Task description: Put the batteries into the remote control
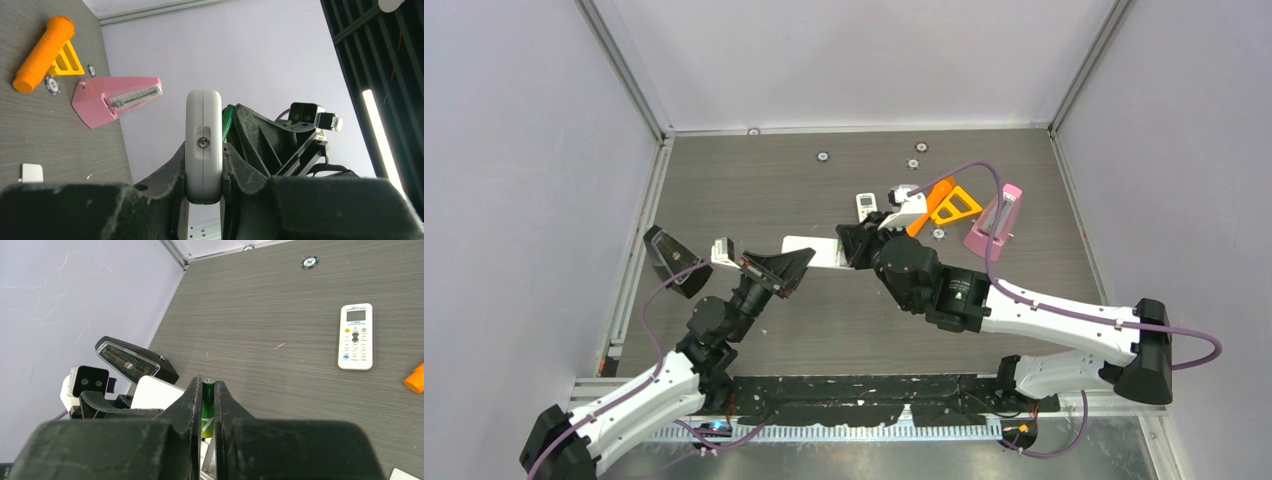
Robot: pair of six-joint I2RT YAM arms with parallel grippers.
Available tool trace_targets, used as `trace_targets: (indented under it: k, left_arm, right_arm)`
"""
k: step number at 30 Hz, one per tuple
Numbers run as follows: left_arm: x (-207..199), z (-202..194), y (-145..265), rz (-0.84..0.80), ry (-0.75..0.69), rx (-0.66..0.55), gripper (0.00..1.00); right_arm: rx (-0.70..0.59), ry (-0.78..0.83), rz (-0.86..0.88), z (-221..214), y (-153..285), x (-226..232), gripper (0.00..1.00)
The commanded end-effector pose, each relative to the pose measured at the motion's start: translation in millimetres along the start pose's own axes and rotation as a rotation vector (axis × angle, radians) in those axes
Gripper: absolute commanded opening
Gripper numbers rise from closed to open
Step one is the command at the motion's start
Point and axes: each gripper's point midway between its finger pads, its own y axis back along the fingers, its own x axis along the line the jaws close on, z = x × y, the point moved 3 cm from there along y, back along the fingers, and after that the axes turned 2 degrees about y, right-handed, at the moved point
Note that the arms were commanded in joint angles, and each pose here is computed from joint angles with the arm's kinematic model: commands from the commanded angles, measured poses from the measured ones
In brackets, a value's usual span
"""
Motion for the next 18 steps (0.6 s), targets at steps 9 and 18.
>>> trace_targets:
  k: [9,18]
  left_arm:
    - [-28,10,0,-0.124,0.079,-0.055,0.0]
    - [-35,10,-3,-0.163,0.108,-0.055,0.0]
  right_arm:
    - [-0.075,-0.041,-0.007,25,8,9,0.05]
    - [-0.045,-0.01,-0.02,17,7,9,0.06]
